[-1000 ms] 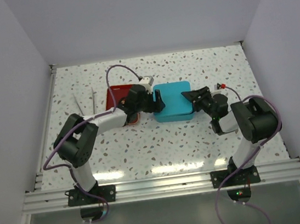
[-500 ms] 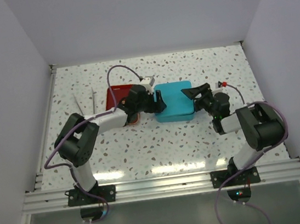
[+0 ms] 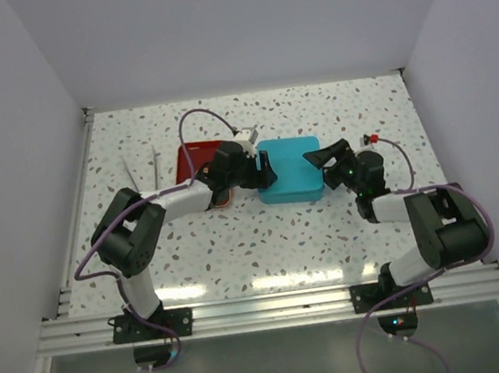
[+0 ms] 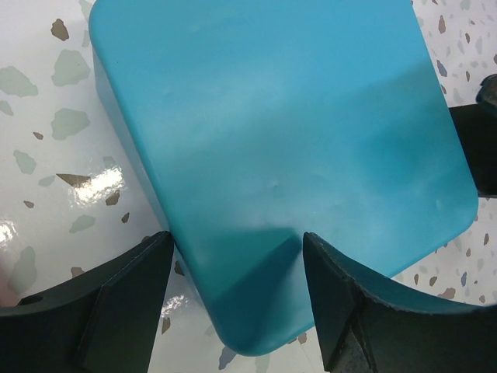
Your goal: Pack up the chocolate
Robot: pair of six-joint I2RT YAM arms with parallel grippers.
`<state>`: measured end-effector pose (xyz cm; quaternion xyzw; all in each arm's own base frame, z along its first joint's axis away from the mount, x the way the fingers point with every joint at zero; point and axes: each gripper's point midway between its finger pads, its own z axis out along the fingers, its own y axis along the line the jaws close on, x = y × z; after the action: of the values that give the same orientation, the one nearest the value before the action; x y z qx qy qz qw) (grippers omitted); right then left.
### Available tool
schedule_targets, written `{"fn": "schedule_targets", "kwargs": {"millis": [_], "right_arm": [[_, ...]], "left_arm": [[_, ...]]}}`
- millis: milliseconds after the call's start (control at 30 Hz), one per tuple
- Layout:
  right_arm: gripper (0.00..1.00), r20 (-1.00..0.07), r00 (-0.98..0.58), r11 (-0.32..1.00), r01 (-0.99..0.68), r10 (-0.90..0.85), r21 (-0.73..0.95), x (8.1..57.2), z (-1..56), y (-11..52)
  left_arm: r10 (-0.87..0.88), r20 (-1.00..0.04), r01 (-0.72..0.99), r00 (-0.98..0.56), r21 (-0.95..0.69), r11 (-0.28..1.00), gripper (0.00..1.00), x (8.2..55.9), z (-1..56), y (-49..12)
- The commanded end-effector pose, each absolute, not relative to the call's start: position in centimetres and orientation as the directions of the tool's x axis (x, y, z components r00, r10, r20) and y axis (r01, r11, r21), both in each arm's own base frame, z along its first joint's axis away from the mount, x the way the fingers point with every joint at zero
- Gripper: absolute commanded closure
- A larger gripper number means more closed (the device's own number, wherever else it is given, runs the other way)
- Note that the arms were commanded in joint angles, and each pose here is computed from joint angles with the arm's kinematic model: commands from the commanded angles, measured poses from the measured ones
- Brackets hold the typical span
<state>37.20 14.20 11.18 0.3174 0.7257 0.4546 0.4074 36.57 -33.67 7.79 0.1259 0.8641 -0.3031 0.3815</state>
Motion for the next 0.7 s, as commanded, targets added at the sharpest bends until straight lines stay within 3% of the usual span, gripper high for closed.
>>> {"fn": "schedule_targets", "kwargs": {"millis": [0, 667], "right_arm": [[0.21, -0.370, -0.427, 0.439, 0.072, 0.825, 0.895, 38.0, 12.4, 13.2], [0.20, -0.457, -0.388, 0.531, 0.104, 0.800, 0.841, 37.8, 12.8, 11.0]], "left_arm": [[-0.035, -0.751, 0.472, -0.659, -0.449, 0.759, 0.27, 37.1, 9.1, -34.8], [-0.012, -0.755, 0.484, -0.655, -0.433, 0.760, 0.27, 37.2, 9.1, -34.9]]}}
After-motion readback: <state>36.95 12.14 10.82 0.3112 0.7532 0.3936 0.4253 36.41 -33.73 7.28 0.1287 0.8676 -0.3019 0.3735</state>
